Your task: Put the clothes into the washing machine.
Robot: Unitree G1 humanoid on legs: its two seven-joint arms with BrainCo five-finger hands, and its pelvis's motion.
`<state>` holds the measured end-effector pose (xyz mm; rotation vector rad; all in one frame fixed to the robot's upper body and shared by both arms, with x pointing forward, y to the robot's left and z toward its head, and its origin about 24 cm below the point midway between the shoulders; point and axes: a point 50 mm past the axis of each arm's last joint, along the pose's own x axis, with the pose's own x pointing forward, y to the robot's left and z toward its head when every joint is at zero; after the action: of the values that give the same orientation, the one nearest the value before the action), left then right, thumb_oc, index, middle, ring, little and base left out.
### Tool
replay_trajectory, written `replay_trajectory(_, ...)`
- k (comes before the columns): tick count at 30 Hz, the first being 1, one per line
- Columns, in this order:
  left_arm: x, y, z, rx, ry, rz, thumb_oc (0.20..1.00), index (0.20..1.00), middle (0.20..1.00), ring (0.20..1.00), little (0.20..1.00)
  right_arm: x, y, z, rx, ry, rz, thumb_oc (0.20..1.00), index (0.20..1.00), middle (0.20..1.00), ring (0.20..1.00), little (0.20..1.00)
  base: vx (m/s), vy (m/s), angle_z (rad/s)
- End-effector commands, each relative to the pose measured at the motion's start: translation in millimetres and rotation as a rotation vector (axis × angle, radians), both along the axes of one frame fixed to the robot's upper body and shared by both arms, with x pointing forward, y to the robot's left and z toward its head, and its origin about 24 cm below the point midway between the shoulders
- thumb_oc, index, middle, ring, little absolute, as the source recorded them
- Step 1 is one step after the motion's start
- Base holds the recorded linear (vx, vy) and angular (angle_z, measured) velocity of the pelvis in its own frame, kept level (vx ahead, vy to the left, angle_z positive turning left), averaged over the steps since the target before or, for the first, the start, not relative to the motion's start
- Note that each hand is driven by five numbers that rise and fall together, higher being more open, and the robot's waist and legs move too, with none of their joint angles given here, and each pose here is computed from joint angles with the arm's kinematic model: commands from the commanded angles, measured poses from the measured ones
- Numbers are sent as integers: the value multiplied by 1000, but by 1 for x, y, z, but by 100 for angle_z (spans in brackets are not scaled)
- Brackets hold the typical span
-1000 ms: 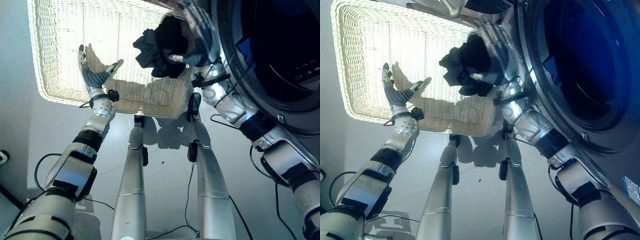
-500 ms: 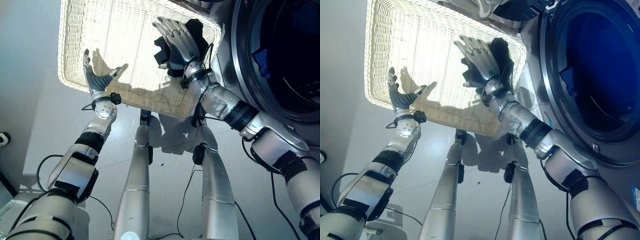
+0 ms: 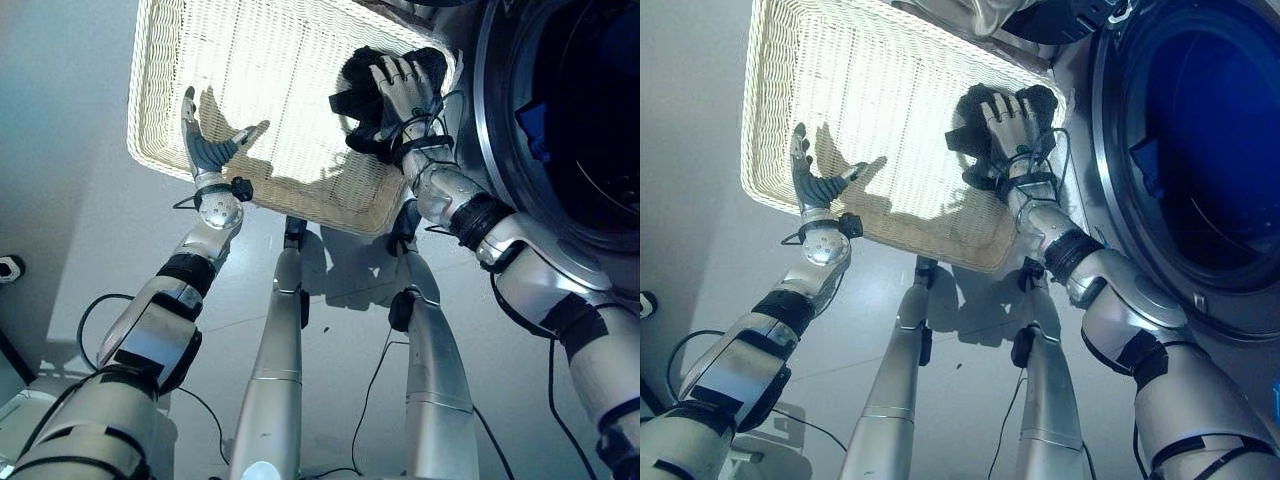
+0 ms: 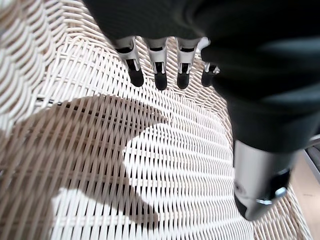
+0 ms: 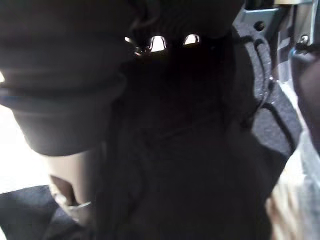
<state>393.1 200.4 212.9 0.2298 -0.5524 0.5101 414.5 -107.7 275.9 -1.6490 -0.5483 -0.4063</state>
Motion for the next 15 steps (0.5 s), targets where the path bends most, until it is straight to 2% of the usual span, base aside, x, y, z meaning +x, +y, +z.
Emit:
replay_trajectory(1, 2, -3, 12, -74, -62, 0, 1000, 1000, 1000, 1000, 1000, 5, -39, -3, -96, 24, -215, 1000, 1000, 1000, 1000, 1000, 4, -8, 3)
replay_trajectory(2, 2, -4, 13, -75, -65, -3, 1000, 1000, 1000, 1000, 1000, 6, -42, -3, -105, 28, -228, 529, 529, 529, 529, 529, 3, -1, 4)
replay_trajectory(3, 2, -5, 13, -79, -67, -5, 1000, 1000, 1000, 1000, 1000, 6, -46, -5, -122, 30, -233, 200, 200, 200, 200, 200, 2, 5, 4)
replay_trajectory(15, 0, -12, 8, -123, -78, -14, 1000, 1000, 1000, 1000, 1000, 4, -64, -11, -199, -17, -213, 200, 200, 200, 200, 200, 0, 2, 1)
